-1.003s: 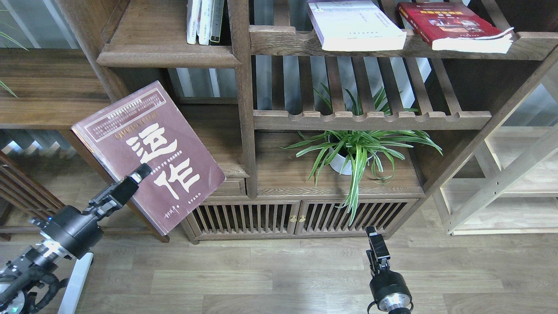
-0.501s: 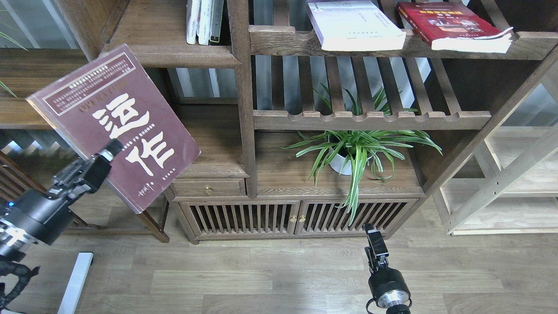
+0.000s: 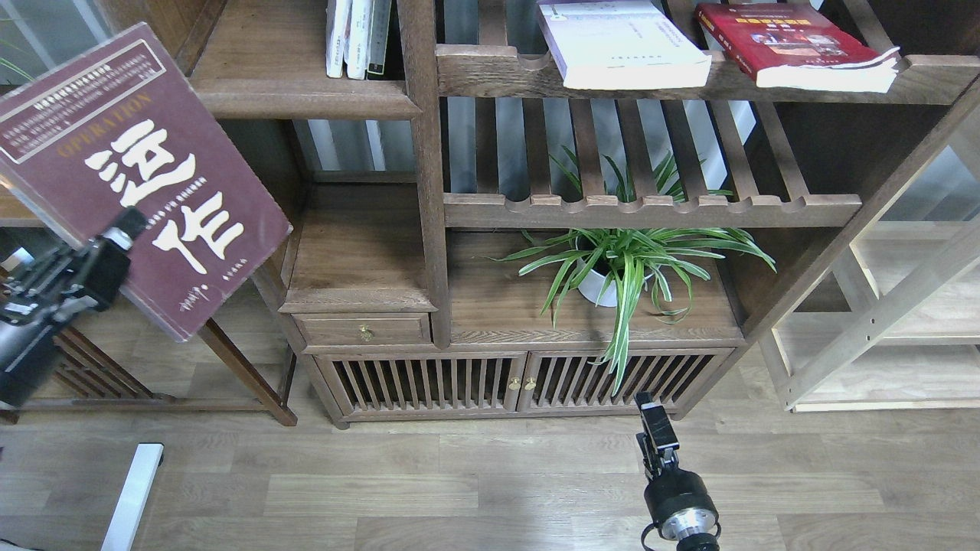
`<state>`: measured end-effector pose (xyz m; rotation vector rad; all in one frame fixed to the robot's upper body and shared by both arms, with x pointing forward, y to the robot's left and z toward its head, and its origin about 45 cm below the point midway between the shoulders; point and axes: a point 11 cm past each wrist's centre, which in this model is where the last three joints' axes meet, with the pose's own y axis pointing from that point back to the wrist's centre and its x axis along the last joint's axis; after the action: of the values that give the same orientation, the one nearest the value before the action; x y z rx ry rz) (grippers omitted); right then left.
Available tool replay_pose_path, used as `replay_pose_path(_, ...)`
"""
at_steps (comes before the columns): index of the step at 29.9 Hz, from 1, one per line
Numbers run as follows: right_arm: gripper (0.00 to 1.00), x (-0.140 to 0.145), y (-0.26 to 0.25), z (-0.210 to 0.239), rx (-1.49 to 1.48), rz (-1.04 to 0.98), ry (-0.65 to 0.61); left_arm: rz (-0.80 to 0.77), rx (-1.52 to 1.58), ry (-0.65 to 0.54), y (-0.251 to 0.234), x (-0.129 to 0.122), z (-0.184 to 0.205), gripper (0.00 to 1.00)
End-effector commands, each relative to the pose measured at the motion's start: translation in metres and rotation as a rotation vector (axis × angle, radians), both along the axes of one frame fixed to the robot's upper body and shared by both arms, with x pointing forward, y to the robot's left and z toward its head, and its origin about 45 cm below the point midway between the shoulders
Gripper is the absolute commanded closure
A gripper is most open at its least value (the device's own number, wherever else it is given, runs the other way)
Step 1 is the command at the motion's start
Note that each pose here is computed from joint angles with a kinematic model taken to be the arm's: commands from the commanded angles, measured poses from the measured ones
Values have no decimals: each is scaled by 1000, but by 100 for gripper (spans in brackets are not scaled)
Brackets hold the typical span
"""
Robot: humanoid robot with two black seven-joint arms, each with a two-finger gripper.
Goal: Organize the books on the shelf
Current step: 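Lift the book with the left gripper up toward the top shelf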
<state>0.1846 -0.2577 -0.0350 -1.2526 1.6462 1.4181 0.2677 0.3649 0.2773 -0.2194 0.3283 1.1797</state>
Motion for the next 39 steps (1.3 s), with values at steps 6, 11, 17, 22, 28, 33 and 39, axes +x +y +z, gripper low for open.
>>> replay_pose_path(6, 1, 6, 1, 3, 1, 5, -12, 3, 136, -68, 22, 10, 39, 98)
replay_pose_path(11, 1, 8, 1, 3, 1, 8, -15, 1, 138, -88, 21, 13, 46, 98)
replay_pose_path(17, 1, 8, 1, 4, 2, 8, -16, -21, 137, -144, 14, 24, 63, 98)
replay_pose_path(22, 1, 8, 2, 3, 2, 9, -15, -41, 132, -200, 7, 38, 81, 98)
replay_pose_path(28, 1, 9, 2, 4, 2, 10, -17, -51, 125, -210, 4, 48, 86, 98)
replay_pose_path(33, 1, 9, 2, 4, 4, 11, -19, -51, 132, -228, 5, 52, 93, 98)
replay_pose_path(39, 1, 11, 3, 5, 5, 15, -22, -59, 185, -236, 11, 64, 108, 98)
